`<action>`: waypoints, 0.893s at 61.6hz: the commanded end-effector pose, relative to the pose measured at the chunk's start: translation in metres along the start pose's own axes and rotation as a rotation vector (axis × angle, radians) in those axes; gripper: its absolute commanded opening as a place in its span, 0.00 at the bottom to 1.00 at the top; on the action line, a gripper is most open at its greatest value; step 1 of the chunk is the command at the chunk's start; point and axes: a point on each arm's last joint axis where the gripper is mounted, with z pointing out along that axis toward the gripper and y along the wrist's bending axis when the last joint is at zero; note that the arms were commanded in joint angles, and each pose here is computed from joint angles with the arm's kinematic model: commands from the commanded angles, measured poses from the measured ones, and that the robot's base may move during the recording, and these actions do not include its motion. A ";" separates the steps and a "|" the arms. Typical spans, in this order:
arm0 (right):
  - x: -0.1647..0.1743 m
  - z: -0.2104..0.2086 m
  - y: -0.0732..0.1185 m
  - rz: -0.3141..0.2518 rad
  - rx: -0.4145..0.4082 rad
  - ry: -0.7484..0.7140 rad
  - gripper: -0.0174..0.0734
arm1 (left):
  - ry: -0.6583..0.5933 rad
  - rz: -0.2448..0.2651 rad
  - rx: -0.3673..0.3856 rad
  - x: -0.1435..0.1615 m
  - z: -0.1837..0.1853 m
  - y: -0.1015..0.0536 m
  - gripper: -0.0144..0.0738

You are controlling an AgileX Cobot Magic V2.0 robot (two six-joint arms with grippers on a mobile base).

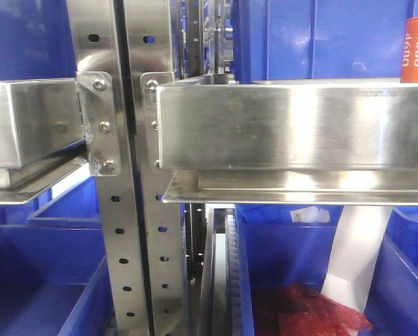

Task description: Grab orange capacitor from left shelf to right conveyor

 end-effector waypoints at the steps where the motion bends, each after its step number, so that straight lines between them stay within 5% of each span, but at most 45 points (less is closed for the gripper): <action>1: -0.012 -0.002 0.001 -0.008 -0.006 -0.131 0.25 | -0.105 -0.003 -0.002 -0.010 -0.002 0.000 0.02; 17: -0.027 -0.005 0.003 -0.006 -0.013 -0.201 0.25 | -0.105 -0.003 -0.002 -0.010 -0.002 0.000 0.02; 34: -0.099 -0.014 0.011 -0.006 -0.018 -0.200 0.29 | -0.105 -0.003 -0.002 -0.010 -0.002 0.000 0.02; 51: -0.147 0.025 0.016 -0.012 -0.006 -0.100 0.86 | -0.105 -0.003 -0.002 -0.010 -0.002 0.000 0.02; 55: -0.153 0.039 0.016 -0.012 -0.002 -0.059 0.89 | -0.105 -0.003 -0.002 -0.010 -0.002 0.000 0.02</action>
